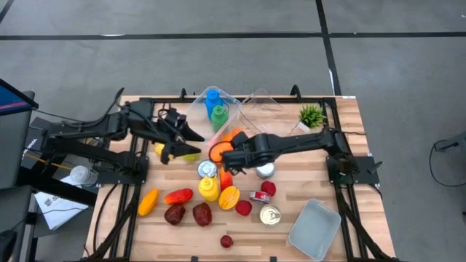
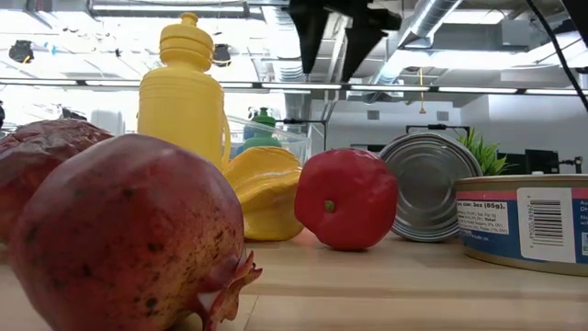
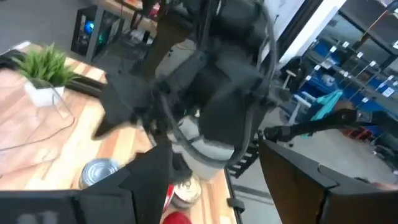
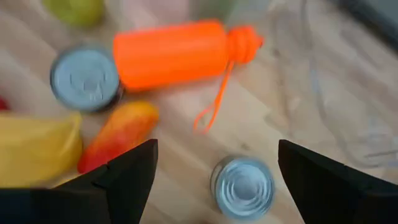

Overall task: Pick & Place Food Item
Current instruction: Put the orange water bottle into the left transparent bin

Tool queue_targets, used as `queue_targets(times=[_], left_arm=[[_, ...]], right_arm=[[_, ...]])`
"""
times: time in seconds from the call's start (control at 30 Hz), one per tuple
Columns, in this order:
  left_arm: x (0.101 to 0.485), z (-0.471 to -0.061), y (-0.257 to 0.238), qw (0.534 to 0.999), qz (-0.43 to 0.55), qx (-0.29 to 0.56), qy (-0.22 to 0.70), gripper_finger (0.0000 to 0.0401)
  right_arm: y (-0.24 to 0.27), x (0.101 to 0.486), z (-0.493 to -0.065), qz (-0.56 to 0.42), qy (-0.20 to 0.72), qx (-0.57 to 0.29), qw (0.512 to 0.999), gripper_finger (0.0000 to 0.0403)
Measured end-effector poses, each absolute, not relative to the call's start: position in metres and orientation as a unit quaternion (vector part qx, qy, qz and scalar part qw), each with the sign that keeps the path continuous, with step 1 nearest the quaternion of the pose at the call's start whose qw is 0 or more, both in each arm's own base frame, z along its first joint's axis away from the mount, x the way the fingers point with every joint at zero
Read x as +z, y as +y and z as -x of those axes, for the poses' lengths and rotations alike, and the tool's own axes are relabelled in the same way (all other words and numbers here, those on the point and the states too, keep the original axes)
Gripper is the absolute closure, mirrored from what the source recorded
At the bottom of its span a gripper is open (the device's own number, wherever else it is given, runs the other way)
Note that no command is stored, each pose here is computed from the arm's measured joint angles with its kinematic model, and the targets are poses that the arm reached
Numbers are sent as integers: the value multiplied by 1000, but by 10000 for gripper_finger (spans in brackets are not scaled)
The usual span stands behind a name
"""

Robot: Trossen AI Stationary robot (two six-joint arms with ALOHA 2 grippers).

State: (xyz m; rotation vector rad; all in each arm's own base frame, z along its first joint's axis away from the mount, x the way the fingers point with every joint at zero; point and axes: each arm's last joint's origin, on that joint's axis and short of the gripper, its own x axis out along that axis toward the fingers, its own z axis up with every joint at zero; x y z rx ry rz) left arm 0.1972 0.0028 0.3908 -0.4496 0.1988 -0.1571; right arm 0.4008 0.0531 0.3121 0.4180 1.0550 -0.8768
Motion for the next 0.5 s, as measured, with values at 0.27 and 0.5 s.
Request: queue_targets(times=[0.27, 0.5], left_arm=[[404, -177, 2, 971, 217, -83, 58, 170], [406, -170, 2, 971, 216, -83, 52, 170]], right_arm=[[44, 237, -418, -227, 534, -326, 746, 86], [18, 209, -418, -235, 544, -321, 739, 86]])
